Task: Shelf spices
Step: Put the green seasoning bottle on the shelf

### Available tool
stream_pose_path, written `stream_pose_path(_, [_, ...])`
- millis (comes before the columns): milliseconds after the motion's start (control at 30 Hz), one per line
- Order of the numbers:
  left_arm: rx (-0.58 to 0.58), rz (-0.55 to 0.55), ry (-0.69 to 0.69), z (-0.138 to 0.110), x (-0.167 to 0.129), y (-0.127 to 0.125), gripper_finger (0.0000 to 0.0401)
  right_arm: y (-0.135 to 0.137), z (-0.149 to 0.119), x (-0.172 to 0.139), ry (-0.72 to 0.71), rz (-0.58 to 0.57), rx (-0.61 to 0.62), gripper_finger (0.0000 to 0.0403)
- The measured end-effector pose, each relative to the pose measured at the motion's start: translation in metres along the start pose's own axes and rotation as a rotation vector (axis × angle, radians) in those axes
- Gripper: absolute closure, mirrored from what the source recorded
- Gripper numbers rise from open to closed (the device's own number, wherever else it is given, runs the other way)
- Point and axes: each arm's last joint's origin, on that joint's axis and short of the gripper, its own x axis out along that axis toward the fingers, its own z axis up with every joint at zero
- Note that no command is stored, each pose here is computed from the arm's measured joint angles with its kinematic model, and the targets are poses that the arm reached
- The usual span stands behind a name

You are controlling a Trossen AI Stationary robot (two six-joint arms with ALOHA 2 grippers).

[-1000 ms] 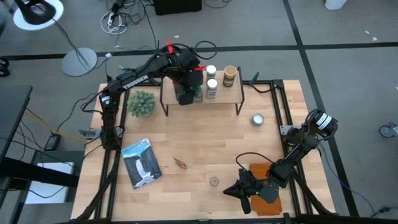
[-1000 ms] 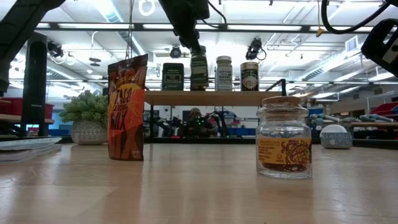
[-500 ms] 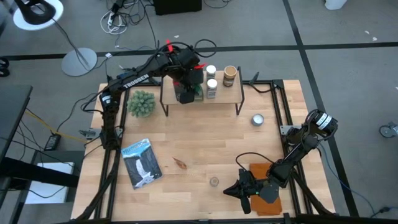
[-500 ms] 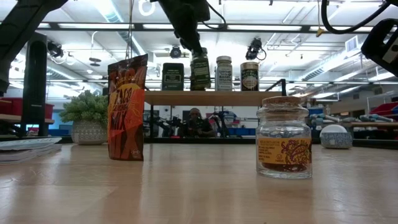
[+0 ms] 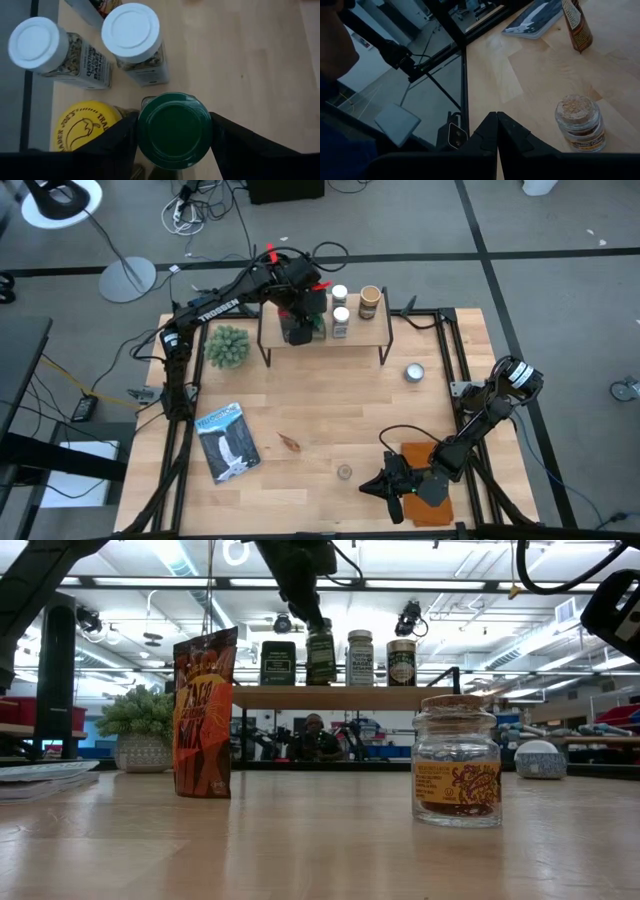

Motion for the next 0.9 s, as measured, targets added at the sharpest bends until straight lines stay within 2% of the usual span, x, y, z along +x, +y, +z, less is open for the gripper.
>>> stream_pose_path(167, [-0.008, 0.061, 0.045, -0.002, 0.005, 0.005, 0.0174, 0.0, 0.0, 0.0, 0.0, 0.0, 0.0, 0.0398])
stream_pose_path(467, [-0.019, 0.02, 0.062, -0.004, 0.018, 0.009, 0.0155, 0.0, 0.0, 0.0, 0.001, 0.0, -0.001, 0.0398])
stream_pose_path(900, [-0.02, 0.003, 0.041, -0.003, 0.016, 0.008, 0.0136, 0.0, -0.001, 0.0, 0.004, -0.004, -0.004, 0.0399])
